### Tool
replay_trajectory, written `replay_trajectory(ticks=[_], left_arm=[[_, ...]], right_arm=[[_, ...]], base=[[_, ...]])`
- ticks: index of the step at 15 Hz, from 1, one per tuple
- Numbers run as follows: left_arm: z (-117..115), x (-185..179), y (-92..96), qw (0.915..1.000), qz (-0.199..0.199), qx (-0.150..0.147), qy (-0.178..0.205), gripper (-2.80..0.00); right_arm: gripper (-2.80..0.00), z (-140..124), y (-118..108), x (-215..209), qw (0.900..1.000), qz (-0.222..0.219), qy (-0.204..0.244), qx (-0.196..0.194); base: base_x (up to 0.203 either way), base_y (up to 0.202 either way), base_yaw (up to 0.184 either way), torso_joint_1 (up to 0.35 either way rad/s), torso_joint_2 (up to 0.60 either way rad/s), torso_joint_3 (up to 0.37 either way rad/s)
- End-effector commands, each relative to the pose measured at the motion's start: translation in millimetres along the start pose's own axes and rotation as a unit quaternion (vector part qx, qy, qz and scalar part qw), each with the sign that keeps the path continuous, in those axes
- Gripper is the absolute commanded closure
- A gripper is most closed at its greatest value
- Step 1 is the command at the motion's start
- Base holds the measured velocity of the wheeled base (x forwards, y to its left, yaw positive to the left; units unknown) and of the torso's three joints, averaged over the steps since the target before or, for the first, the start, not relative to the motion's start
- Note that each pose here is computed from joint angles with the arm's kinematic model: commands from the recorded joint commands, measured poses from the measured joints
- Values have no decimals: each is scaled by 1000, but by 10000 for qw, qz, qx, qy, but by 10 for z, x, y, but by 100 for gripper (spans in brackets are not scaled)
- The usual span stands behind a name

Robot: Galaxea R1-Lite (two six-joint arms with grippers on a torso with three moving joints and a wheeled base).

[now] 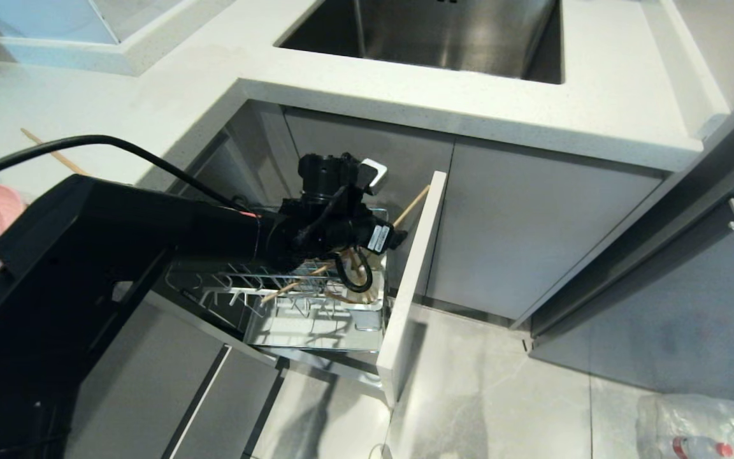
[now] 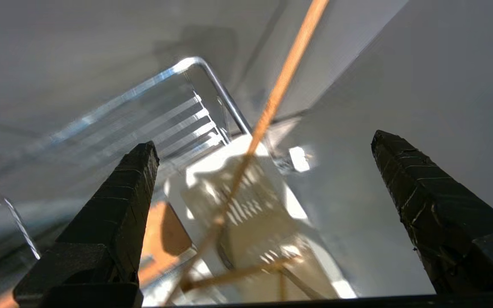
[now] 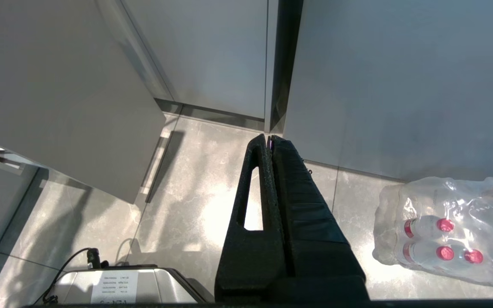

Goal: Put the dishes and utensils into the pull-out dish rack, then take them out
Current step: Take the chopsticks out of the cupboard

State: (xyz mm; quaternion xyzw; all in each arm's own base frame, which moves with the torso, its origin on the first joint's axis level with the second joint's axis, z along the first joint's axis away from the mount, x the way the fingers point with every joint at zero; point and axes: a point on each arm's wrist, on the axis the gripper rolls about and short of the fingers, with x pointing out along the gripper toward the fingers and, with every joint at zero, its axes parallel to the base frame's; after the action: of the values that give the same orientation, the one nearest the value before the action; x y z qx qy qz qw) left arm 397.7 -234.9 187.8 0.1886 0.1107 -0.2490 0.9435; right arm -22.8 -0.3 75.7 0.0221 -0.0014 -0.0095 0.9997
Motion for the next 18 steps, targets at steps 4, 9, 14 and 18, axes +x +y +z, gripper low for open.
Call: replay_trajectory(ticks=[4, 9, 14, 18], left_arm=[[-90, 213, -40, 9998, -34, 149, -87, -280], [-140, 423, -93, 9997, -44, 191, -163, -280], [-172, 540, -114, 9995, -25, 213, -223, -280], [-123, 520, -95, 9993, 8, 215, -293, 0]], right_arm=[[0, 1, 0, 1, 10000, 2, 1, 1], [0, 1, 0, 0, 10000, 4, -3, 1], [0, 1, 0, 0, 10000, 4, -2, 1], [0, 1, 0, 0, 10000, -2, -1, 1]], base=[[0, 0, 0, 0, 0, 0], [0, 0, 0, 0, 0, 0], [0, 0, 0, 0, 0, 0], [0, 0, 0, 0, 0, 0]])
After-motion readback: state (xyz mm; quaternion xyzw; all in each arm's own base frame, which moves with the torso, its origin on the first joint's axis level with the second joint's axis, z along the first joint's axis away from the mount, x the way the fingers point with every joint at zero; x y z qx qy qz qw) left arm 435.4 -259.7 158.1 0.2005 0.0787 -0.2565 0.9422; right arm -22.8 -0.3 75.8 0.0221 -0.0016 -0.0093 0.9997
